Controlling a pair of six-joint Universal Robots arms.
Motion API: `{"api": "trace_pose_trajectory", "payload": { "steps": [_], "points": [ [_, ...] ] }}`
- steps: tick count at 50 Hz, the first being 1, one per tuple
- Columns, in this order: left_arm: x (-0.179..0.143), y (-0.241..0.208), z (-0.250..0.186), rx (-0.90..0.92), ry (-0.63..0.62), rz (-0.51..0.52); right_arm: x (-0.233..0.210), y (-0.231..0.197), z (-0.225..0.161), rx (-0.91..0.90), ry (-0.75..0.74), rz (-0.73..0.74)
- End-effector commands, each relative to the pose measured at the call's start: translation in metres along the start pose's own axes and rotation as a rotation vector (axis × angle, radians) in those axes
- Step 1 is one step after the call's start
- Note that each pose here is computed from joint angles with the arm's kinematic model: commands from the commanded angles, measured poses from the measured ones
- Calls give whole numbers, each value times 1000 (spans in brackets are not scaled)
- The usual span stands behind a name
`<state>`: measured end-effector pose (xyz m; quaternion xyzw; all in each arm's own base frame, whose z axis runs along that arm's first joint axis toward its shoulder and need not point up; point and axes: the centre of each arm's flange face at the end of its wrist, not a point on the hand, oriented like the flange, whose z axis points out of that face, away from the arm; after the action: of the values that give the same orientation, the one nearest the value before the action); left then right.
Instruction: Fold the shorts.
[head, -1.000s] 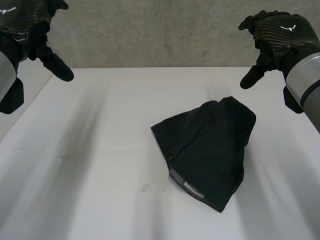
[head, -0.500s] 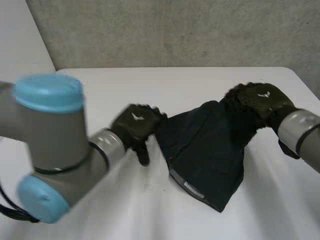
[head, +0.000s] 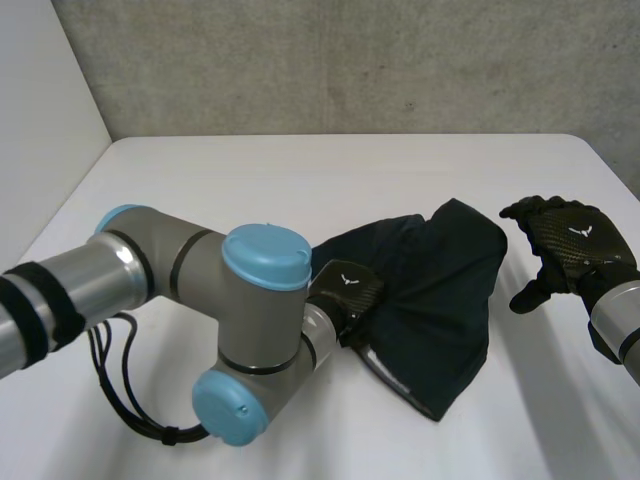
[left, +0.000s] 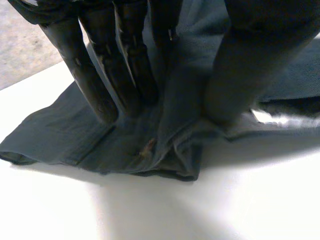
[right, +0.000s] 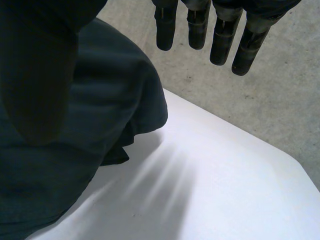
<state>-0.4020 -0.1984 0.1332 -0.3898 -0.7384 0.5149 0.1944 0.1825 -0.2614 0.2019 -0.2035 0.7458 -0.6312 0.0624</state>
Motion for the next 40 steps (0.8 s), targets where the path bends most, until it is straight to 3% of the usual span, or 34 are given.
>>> {"api": "trace_pose_trajectory", "payload": {
  "steps": [1, 4, 13, 17, 24, 31, 35, 39, 40],
  "points": [
    [-26, -6, 18, 21, -231, 3, 0, 0, -3, 0, 2, -1],
    [-43, -11, 16, 22, -340, -5, 0, 0, -3, 0, 4, -1],
    [-172, -81, -46, 158, -700, -78, -3, 1, -3, -4, -6, 1],
    [-213, -105, -76, 230, -812, -85, -5, 3, -4, -11, -12, 2],
    [-241, -128, -98, 308, -829, -43, -11, 4, -5, -11, -31, -1],
    [-223, -141, -89, 393, -735, -10, -11, 4, -6, -13, -33, 2],
    [-182, -146, -72, 433, -610, 16, -11, 5, -6, -14, -31, 4],
    [-121, -132, -37, 428, -426, 48, -11, 5, -6, -14, -28, 4],
    [-89, -125, -26, 423, -337, 63, -10, 6, -6, -17, -24, 6]
  ]
}}
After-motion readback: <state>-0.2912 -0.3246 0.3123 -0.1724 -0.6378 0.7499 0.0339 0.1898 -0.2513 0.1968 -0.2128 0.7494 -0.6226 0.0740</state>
